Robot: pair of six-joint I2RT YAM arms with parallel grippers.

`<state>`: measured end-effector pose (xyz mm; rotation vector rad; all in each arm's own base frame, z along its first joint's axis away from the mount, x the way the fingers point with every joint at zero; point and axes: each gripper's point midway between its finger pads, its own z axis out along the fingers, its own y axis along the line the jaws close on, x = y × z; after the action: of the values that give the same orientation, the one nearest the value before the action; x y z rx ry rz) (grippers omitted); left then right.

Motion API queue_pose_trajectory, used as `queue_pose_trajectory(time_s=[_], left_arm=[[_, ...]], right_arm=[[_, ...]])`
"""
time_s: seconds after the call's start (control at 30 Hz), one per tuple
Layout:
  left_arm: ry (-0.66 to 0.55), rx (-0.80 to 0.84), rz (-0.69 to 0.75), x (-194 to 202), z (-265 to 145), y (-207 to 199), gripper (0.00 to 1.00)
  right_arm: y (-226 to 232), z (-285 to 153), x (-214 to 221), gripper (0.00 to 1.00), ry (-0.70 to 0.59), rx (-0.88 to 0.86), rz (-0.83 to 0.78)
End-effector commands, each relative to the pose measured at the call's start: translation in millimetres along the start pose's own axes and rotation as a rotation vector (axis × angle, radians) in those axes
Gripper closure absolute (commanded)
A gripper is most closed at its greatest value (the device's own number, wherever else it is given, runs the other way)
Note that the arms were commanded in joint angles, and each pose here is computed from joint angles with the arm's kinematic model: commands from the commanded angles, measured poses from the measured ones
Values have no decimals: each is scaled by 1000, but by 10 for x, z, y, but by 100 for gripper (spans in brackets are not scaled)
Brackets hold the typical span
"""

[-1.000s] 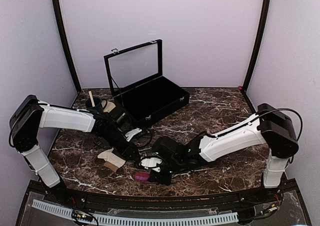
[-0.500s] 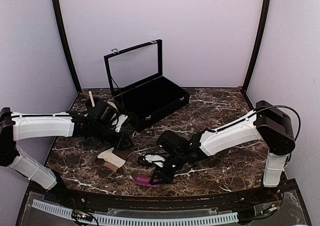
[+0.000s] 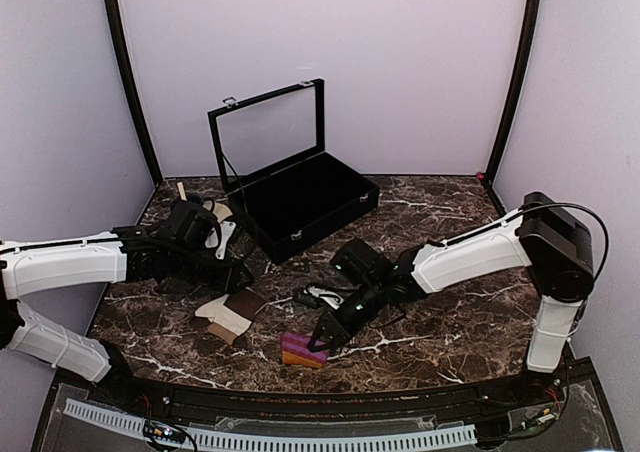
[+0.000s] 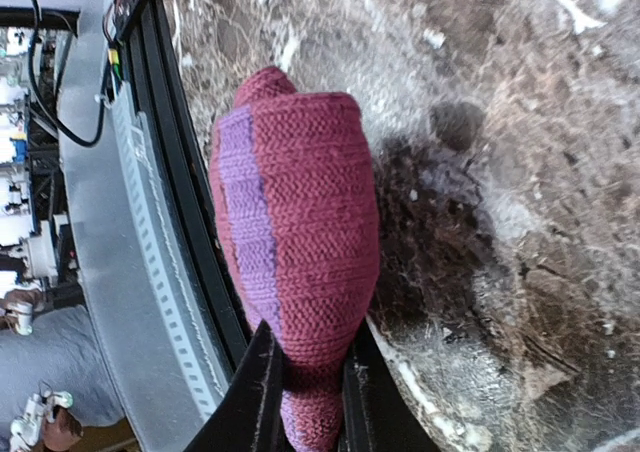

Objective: Roll the socks
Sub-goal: Adjust the sock at the center of the board.

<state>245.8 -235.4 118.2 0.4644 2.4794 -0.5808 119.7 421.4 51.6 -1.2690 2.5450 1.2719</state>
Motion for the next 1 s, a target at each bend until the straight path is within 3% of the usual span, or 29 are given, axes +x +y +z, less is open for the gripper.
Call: queue_pose_trajectory(time_s=[0.0, 0.43, 0.67, 0.83, 0.97], left_arm=[[-21, -42, -28, -8, -48, 88, 65], [-58, -42, -20, -201, -89, 32, 64], [-125, 158, 67, -294, -174, -317, 63], [-164, 206, 101, -337, -270, -405, 63], [-148, 202, 95, -346, -275, -410, 63]], right_arm=[[225, -245, -376, 100, -103, -69, 13], [239, -697, -1045, 100, -287, -75, 65], [124, -792, -1178, 100, -309, -12, 65], [-52, -938, -1224, 100, -311, 174, 4], [-337, -1175, -1244, 100, -315, 446, -86]])
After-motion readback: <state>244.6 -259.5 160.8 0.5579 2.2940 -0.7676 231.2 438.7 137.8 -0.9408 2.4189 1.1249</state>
